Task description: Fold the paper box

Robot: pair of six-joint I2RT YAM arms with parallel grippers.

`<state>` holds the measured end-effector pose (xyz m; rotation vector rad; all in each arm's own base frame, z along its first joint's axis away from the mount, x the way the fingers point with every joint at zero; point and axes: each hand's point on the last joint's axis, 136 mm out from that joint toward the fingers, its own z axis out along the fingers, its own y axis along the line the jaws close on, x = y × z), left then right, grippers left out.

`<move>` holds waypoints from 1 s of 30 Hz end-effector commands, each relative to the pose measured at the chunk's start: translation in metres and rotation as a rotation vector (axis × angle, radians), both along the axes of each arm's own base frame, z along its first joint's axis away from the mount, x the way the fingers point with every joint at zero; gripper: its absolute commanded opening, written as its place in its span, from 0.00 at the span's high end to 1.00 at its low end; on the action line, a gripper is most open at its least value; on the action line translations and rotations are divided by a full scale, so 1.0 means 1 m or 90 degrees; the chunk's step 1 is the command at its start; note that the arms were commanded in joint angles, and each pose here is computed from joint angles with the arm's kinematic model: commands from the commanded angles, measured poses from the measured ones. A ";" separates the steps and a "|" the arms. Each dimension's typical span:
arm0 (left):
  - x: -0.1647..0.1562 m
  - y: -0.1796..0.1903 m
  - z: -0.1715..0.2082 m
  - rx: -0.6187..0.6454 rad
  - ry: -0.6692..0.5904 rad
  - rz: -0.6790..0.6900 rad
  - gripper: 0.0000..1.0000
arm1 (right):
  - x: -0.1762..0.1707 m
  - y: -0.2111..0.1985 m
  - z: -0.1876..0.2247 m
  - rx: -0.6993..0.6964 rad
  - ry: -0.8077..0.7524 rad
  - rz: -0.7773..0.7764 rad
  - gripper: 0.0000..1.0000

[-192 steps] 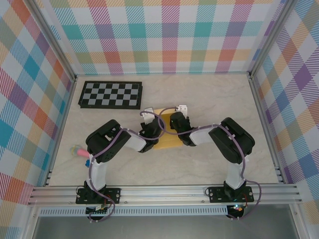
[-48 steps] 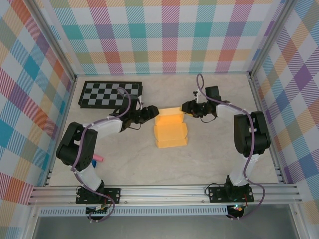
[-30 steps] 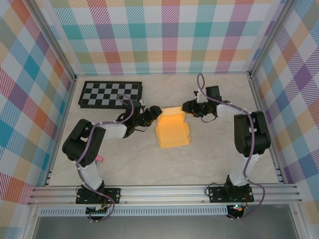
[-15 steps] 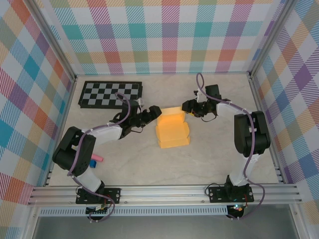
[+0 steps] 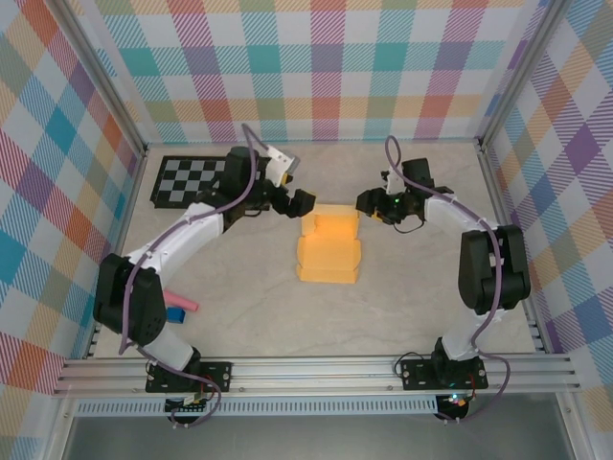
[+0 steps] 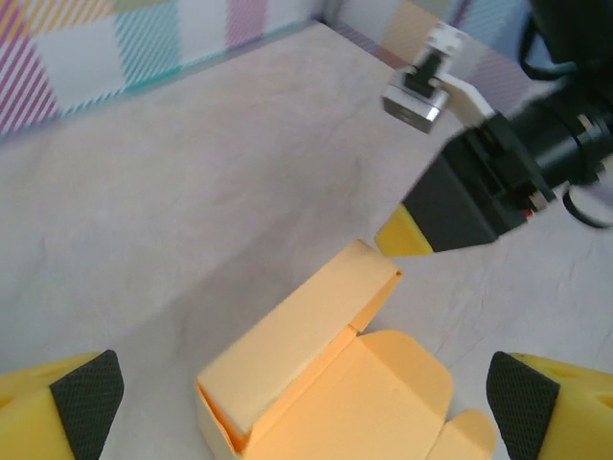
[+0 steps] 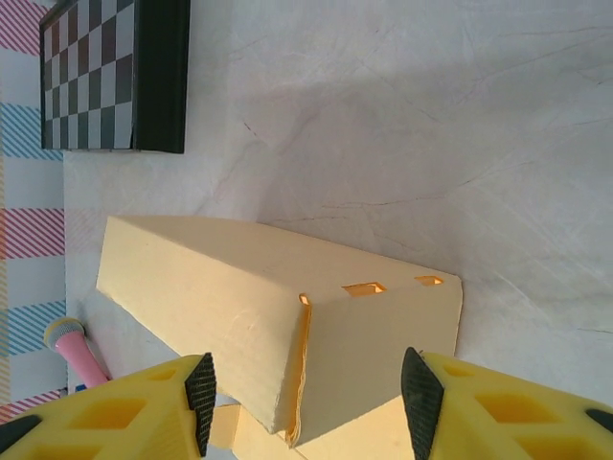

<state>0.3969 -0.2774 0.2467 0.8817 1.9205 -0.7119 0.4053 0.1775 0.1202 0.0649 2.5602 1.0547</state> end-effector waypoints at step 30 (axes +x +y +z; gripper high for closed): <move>-0.002 -0.053 -0.123 0.219 0.038 -0.414 0.15 | -0.047 -0.029 0.052 -0.027 -0.038 0.001 0.44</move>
